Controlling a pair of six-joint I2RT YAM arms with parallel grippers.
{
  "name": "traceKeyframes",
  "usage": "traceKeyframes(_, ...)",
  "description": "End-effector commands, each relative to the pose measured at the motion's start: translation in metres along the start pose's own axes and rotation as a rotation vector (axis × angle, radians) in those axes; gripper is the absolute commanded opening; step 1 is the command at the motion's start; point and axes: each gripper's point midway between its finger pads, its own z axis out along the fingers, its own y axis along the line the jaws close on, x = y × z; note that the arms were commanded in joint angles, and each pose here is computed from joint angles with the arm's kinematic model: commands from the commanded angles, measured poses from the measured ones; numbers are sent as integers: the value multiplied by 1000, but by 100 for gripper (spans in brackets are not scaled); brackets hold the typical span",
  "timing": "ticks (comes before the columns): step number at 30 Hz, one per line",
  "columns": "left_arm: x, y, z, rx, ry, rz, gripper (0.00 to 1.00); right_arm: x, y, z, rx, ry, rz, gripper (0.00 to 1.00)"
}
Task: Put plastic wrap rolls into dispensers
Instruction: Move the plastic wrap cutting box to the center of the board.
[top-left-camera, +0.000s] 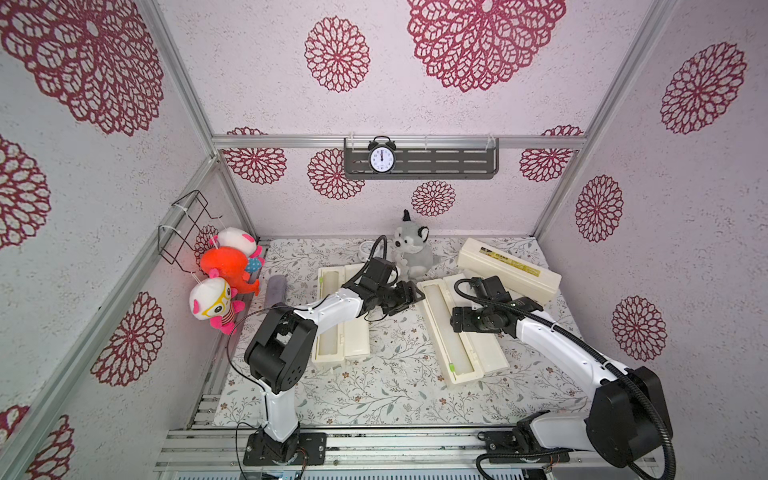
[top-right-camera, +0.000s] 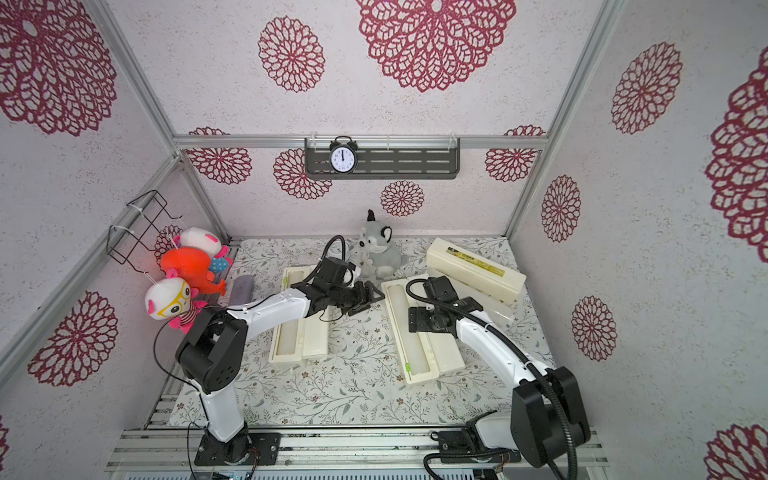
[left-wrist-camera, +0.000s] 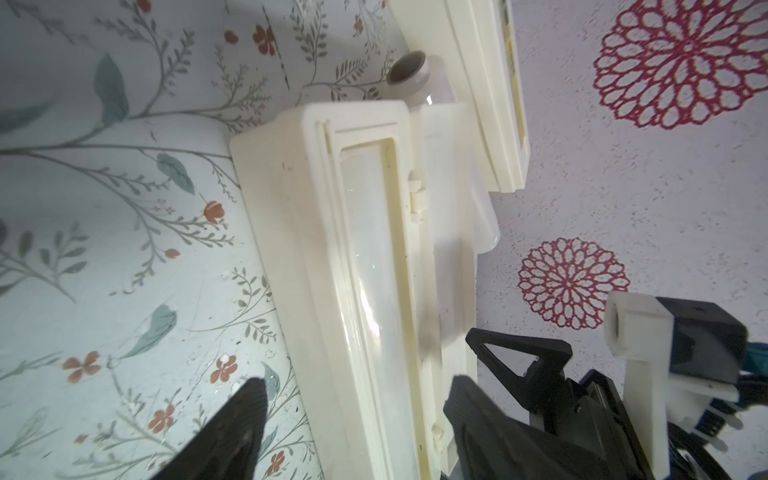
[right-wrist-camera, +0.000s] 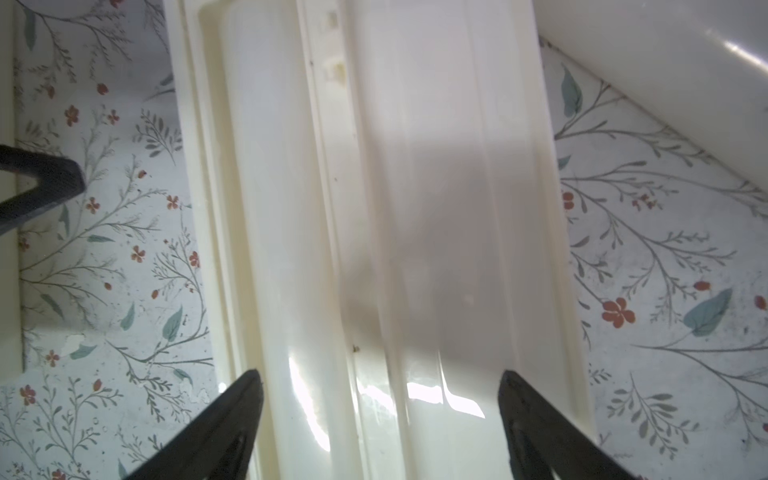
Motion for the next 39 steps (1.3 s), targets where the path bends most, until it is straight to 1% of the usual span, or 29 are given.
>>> traceKeyframes(1, -3, -16, 4, 49, -5, -5, 73, 3, 9, 1, -59, 6, -6, 88)
traceKeyframes(5, 12, -11, 15, 22, 45, -5, 73, 13, 30, 10, -168, 30, 7, 82)
traceKeyframes(12, 20, 2, 16, -13, 51, -17, 71, 21, 80, 17, -332, 46, -10, 80)
traceKeyframes(16, 25, 15, 12, -49, 47, -33, 65, 18, 103, 23, -369, 48, -31, 79)
traceKeyframes(20, 31, 26, 6, -84, 43, -37, 61, 11, 124, 29, -392, 40, -52, 79)
traceKeyframes(24, 34, 43, -5, -120, 27, -69, 58, 5, 147, 34, -424, 42, -72, 78)
traceKeyframes(28, 29, 58, -21, -155, 1, -82, 56, 5, 175, 36, -473, 49, -88, 78)
traceKeyframes(33, 15, 69, -41, -194, -35, -81, 56, 12, 210, 26, -549, 48, -106, 77)
traceKeyframes(39, -1, 73, -50, -221, -50, -56, 56, 18, 228, 12, -599, 39, -104, 78)
